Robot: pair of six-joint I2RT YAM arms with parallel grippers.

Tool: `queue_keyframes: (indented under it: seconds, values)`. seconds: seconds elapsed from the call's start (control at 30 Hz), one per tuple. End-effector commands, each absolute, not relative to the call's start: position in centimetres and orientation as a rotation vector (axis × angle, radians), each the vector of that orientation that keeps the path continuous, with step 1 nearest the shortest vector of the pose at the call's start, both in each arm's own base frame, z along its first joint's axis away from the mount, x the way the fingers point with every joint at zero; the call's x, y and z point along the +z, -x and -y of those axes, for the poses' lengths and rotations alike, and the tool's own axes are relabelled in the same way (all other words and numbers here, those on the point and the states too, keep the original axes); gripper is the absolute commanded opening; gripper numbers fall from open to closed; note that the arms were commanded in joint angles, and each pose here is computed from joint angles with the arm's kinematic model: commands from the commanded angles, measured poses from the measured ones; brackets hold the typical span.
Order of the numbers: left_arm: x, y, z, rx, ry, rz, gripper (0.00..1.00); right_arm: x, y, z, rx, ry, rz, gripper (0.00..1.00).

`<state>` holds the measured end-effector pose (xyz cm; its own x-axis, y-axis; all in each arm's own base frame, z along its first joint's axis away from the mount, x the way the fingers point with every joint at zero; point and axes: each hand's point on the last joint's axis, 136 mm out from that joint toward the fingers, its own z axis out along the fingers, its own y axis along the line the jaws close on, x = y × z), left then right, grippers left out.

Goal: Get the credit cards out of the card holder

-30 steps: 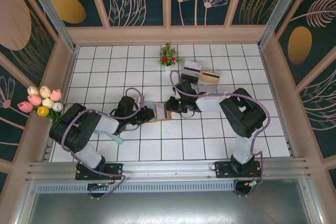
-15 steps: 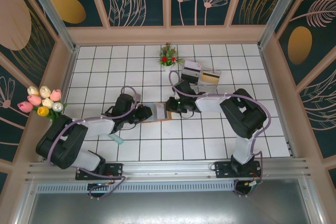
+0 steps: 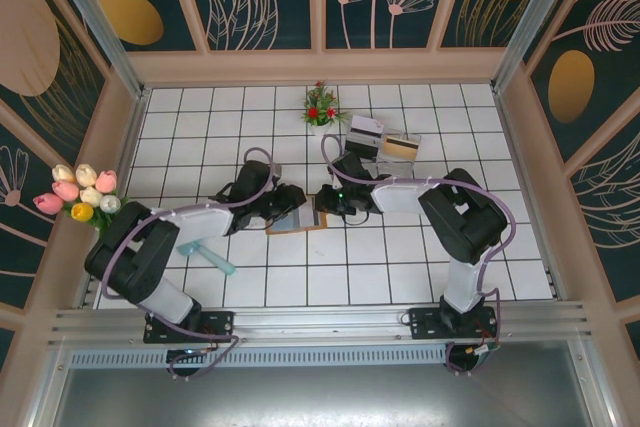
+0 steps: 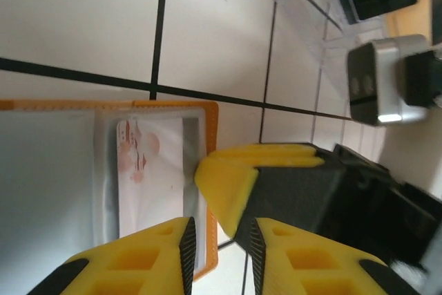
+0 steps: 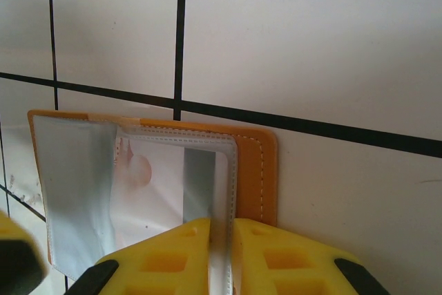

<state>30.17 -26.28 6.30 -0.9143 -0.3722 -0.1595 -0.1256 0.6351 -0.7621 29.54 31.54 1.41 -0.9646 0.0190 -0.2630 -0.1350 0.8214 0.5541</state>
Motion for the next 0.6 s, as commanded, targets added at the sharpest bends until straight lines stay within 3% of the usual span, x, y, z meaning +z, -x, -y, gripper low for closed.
queue_keyframes:
  seconds: [0.0,0.3,0.57]
  values:
    - [3.9,-30.2,24.5,-0.966,0.477,-2.635,0.3,-8.3,-22.0,-22.1,0.303,-0.025,-3.156,0.19]
    - [2.1,-29.7,24.4,-0.939,0.49,-2.684,0.19,-8.6,-21.7,-21.7,0.293,-0.032,-3.165,0.18]
    - [0.9,-29.3,23.6,-0.851,0.471,-2.73,0.21,-8.7,-21.6,-21.7,0.29,-0.032,-3.167,0.18]
